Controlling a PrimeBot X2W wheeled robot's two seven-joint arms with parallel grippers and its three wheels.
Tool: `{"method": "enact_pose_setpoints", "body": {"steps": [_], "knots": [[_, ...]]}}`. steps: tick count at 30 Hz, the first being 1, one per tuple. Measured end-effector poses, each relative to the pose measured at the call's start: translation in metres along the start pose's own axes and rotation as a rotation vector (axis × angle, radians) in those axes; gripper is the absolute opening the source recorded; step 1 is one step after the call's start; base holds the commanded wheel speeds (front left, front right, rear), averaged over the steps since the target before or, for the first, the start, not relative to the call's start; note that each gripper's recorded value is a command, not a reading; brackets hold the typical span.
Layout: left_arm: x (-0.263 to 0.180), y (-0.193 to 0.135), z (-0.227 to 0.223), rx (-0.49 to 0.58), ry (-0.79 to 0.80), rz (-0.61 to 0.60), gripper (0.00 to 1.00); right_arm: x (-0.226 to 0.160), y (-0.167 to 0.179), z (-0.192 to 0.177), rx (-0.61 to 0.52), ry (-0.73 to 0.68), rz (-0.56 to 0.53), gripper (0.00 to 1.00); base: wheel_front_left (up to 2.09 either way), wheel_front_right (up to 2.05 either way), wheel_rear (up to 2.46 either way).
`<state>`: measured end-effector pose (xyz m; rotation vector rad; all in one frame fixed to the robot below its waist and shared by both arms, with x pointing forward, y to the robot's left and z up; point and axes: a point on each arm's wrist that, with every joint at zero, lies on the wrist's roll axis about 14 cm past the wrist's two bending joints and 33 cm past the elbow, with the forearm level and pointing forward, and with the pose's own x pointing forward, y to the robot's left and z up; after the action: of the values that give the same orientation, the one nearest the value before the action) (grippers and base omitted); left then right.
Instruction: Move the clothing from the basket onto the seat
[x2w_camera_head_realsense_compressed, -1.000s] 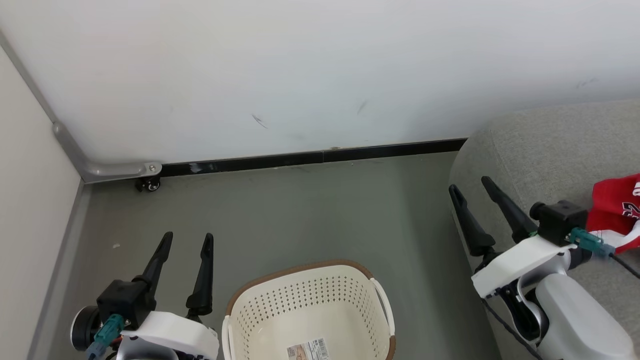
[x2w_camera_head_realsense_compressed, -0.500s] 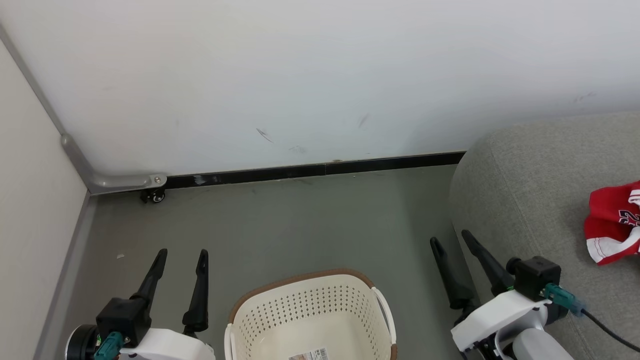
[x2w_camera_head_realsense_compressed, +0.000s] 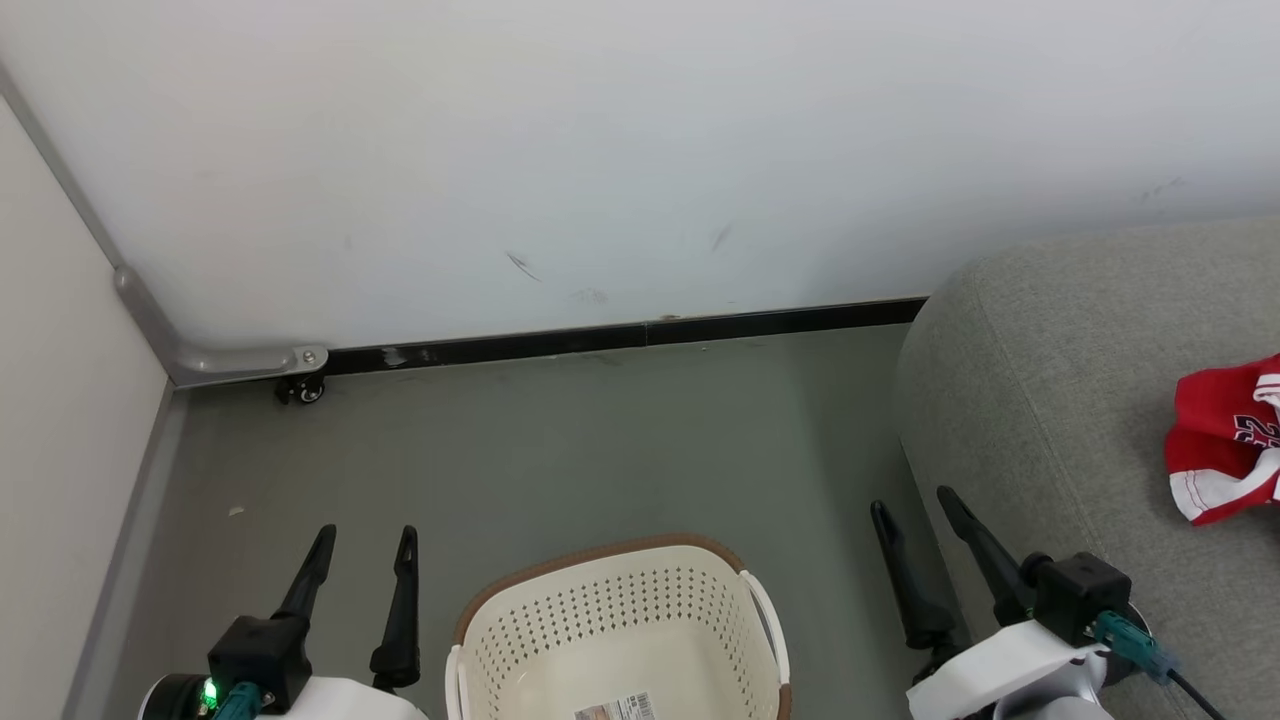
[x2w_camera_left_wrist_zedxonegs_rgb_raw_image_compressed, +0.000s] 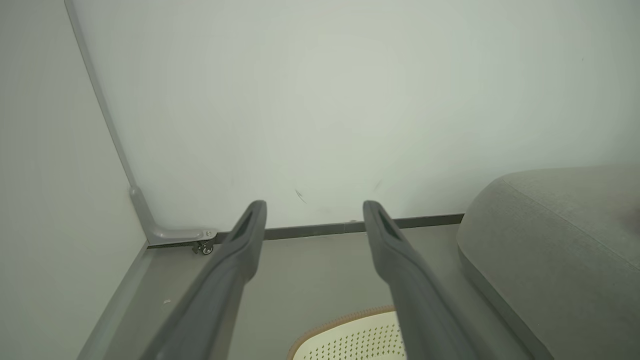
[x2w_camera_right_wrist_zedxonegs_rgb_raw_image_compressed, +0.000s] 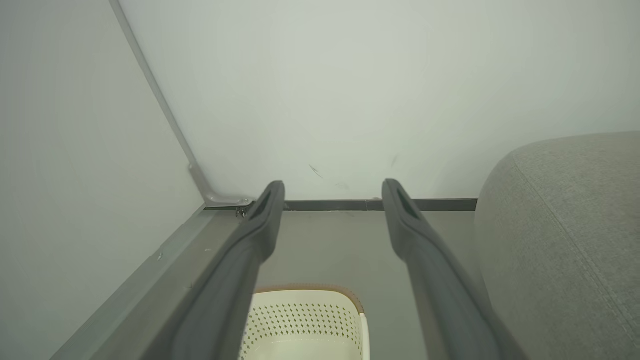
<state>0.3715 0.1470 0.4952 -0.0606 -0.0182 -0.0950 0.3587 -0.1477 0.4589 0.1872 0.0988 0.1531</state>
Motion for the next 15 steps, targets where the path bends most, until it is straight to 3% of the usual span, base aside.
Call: {"method": "enact_pose_setpoints", "body": {"steps": [15], "knots": [[-0.0003,-0.0089,-0.0069,-0.001,0.017,-0.005,1.00,-0.0064,-0.0015,0.0057,-0.047,-0.023,-0.021,1.00,0.00,0.00,0.00]]}}
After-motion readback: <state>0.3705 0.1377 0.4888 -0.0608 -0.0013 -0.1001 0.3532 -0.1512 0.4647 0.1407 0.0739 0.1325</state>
